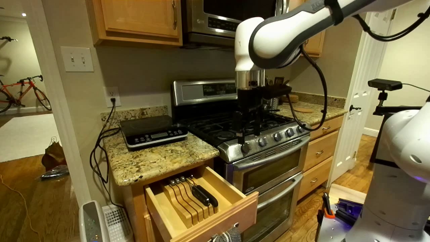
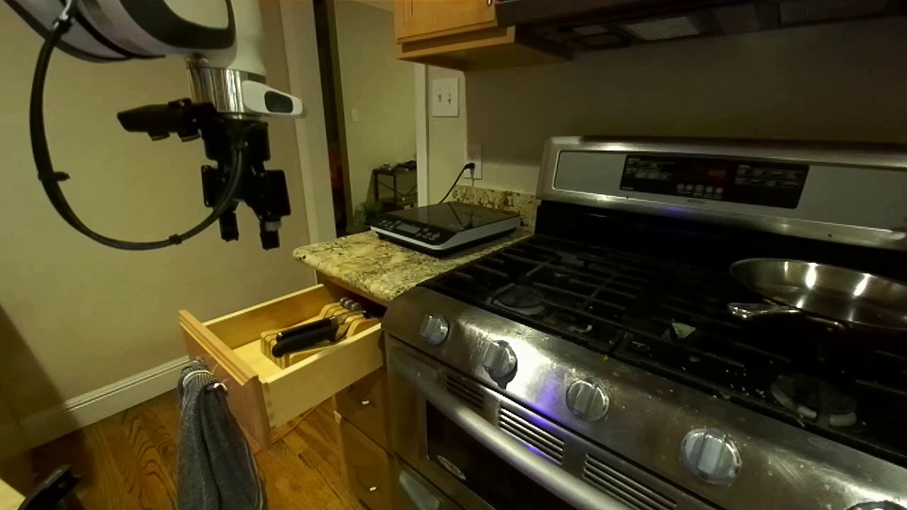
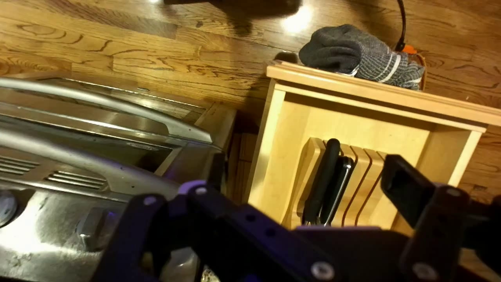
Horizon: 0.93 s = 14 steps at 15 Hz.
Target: Push the open drawer closed
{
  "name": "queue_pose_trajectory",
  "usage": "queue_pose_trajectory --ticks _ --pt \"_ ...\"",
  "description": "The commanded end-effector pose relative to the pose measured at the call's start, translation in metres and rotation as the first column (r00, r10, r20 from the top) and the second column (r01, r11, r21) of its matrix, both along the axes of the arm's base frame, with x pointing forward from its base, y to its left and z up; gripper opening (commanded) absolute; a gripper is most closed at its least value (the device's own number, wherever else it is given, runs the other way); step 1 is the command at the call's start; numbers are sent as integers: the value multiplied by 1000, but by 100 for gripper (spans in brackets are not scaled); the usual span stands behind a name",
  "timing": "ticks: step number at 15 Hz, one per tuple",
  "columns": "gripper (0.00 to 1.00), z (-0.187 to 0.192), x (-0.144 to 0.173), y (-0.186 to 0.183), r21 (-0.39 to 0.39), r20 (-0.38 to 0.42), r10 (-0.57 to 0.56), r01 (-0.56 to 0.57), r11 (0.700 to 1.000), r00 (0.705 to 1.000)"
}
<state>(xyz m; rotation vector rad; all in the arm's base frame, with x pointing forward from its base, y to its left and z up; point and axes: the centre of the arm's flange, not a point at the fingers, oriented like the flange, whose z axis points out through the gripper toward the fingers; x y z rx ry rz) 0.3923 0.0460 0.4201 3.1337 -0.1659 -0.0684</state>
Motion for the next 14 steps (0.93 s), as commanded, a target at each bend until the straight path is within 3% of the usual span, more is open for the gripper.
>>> queue_pose_trajectory --ticks 1,7,8,14 --pt "100 -38 -1 20 52 33 -99 98 994 995" --pt "100 -79 -8 59 77 -9 -58 59 995 998" --pt "100 -65 -4 47 61 -8 -54 54 997 999" --pt "100 -68 -3 49 61 -14 -48 49 997 999"
